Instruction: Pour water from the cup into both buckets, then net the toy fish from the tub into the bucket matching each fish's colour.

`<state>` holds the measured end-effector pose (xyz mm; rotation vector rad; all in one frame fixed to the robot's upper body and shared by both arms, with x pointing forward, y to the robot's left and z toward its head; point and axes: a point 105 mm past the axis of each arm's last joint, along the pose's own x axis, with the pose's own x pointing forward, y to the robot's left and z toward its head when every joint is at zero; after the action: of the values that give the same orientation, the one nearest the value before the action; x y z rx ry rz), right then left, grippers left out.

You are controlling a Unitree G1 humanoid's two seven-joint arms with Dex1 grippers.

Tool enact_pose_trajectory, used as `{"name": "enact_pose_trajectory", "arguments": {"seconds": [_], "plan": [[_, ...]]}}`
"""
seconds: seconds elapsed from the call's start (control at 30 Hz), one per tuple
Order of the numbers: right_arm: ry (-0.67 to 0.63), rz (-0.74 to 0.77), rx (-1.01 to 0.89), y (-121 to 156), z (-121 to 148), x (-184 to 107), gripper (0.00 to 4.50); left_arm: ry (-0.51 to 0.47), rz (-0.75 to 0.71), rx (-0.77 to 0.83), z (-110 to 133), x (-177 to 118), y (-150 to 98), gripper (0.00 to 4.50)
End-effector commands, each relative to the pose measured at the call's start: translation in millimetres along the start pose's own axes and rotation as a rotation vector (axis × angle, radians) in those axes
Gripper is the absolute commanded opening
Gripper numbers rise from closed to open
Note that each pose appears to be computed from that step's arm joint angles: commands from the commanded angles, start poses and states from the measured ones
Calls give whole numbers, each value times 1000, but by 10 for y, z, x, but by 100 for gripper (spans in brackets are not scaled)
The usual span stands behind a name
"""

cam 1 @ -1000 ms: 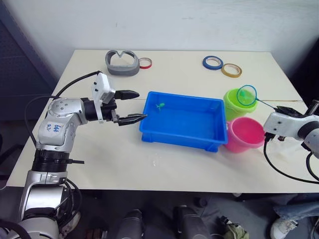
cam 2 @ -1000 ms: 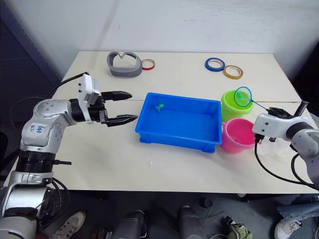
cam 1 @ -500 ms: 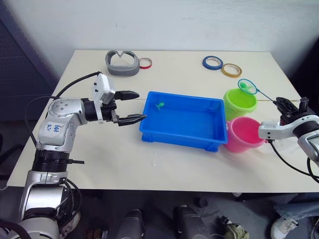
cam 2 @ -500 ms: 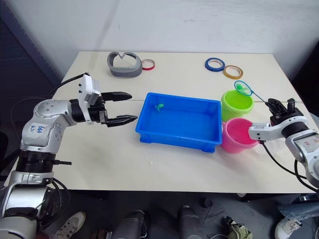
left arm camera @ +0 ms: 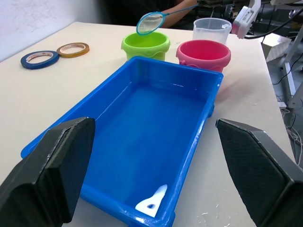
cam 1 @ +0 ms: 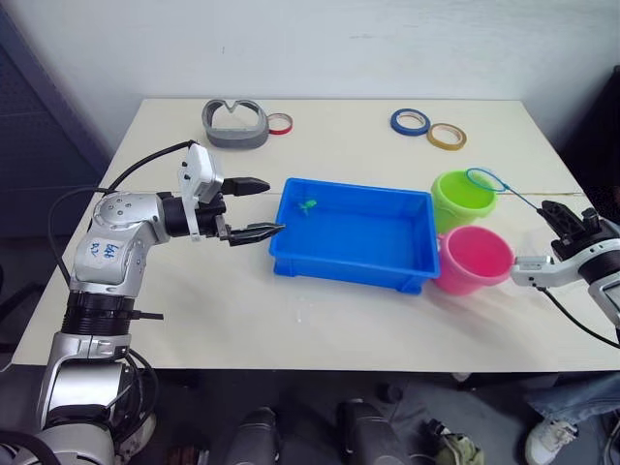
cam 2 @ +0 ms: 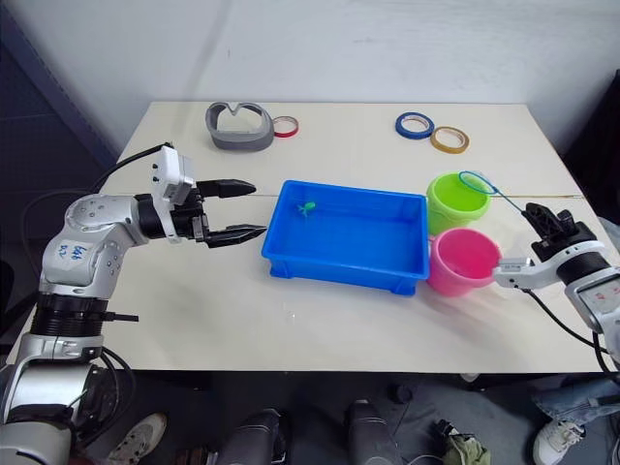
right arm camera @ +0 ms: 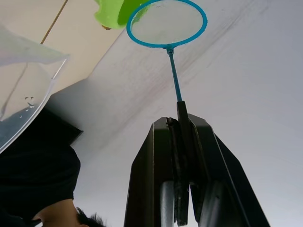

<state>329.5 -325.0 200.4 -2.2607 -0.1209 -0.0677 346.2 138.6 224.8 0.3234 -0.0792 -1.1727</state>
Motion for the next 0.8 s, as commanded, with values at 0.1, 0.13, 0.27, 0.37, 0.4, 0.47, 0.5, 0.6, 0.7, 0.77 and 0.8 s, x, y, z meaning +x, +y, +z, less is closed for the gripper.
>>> {"name": "enact_pose_trajectory", "arguments": {"seconds": [0.1, 0.13, 0.27, 0.37, 0.4, 0.47, 0.5, 0.6, 0.7, 0.77, 0.8], "plan": [[-36, -92, 310, -549, -43, 36, 0, -5, 56, 43, 93, -158, 80, 446], [-41, -92, 357, -606, -47, 36, 0, -3, 63, 44, 94, -175, 92, 446], [-159, 37, 708, -795, 112, 31, 0, 29, 134, 30, 76, -326, 192, 446], [-260, 157, 975, -872, 301, 30, 0, 64, 169, 23, 30, -408, 214, 446], [-283, 218, 1100, -877, 360, 39, 0, 73, 183, 20, 13, -437, 212, 446], [-341, 349, 1270, -880, 502, 38, 0, 91, 206, 11, -20, -479, 207, 446], [-353, 413, 1358, -877, 558, 53, 0, 101, 219, 3, -40, -499, 205, 446], [-439, 608, 1508, -867, 822, 56, 0, 140, 262, -23, -118, -569, 188, 446], [-483, 762, 1582, -844, 1064, 36, 0, 150, 283, -42, -138, -598, 156, 446], [-488, 811, 1611, -844, 1172, 49, 0, 160, 302, -52, -155, -616, 150, 446], [-488, 833, 1625, -843, 1220, 55, 0, 164, 313, -57, -165, -626, 150, 446]]}}
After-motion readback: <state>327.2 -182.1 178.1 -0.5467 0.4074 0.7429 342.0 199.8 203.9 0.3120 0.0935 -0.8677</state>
